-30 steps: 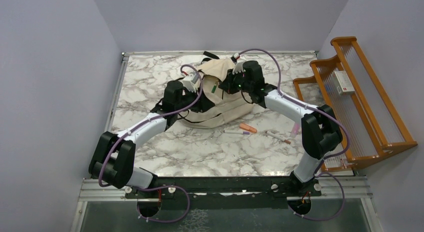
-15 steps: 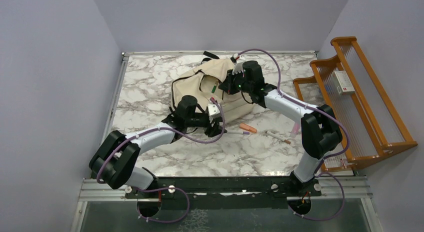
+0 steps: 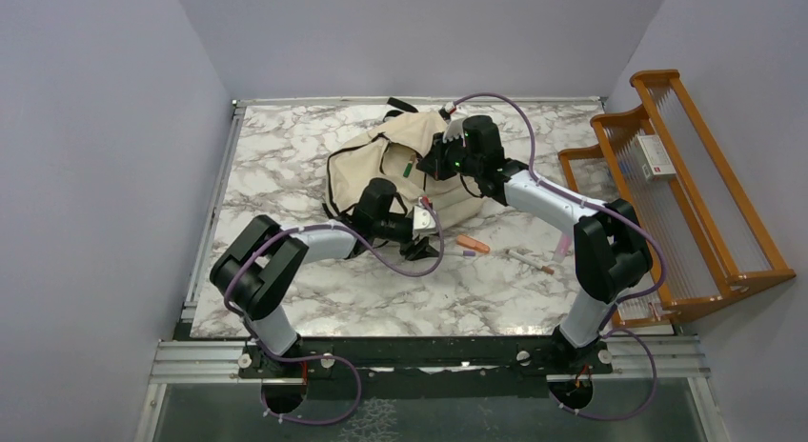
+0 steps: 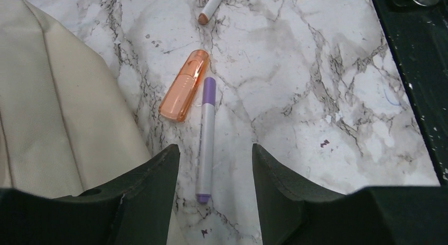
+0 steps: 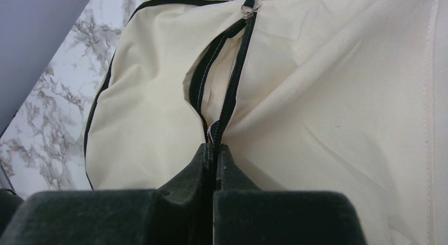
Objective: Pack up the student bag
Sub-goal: Place the stationery in the student bag.
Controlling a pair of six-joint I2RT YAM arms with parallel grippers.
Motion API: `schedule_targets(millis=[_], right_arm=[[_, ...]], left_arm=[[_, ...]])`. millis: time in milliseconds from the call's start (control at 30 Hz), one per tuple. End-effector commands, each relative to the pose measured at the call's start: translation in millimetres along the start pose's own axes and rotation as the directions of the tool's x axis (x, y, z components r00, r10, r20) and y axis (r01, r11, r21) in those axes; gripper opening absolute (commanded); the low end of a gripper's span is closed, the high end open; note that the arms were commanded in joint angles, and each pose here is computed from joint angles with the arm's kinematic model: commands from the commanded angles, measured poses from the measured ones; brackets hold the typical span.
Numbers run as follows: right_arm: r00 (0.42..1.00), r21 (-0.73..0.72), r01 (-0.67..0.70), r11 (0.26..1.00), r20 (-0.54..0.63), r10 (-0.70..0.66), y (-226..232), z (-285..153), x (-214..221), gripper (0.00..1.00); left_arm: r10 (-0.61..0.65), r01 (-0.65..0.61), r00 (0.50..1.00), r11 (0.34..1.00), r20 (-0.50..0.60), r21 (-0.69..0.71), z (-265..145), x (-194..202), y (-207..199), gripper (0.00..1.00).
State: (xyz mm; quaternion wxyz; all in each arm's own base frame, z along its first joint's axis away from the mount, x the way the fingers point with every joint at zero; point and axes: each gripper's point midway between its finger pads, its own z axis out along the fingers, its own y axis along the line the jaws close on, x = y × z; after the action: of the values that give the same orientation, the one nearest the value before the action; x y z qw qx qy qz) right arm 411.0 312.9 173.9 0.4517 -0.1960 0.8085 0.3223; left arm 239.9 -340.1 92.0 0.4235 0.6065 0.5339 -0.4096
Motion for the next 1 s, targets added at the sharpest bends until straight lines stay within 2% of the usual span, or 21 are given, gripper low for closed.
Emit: schedule_targets(millis=[0,167,467,967], right_arm=[[1.000,-0.032,0.024,0.999,0.012,-0.023,9.1,-1.1,-6.6,0.01],[1.000,-0.032,0.023,0.999,0.007,-0.023,9.0,-0.5,-6.5,0.00],[1.000,-0.038,0.020,0.999,0.000,-0.020,8.8,2.1,-4.2,0.00],[1.000,-0.048,0.015,0.999,-0.026,-0.016,10.0,3.0,1.0,0.00]], left_arm=[[0.042,-0.042,0.999,0.999,-0.014,-0.032,13.1,-5.2,18.8,0.54],[0.036,-0.034,0.994,0.999,-0.104,0.014,24.5,12.9,13.4,0.54],[-0.019,0.018,0.975,1.000,-0.220,-0.007,32.7,43.7,12.2,0.53],[-0.057,0.044,0.954,0.998,-0.293,-0.051,43.5,56.1,22.6,0.53]])
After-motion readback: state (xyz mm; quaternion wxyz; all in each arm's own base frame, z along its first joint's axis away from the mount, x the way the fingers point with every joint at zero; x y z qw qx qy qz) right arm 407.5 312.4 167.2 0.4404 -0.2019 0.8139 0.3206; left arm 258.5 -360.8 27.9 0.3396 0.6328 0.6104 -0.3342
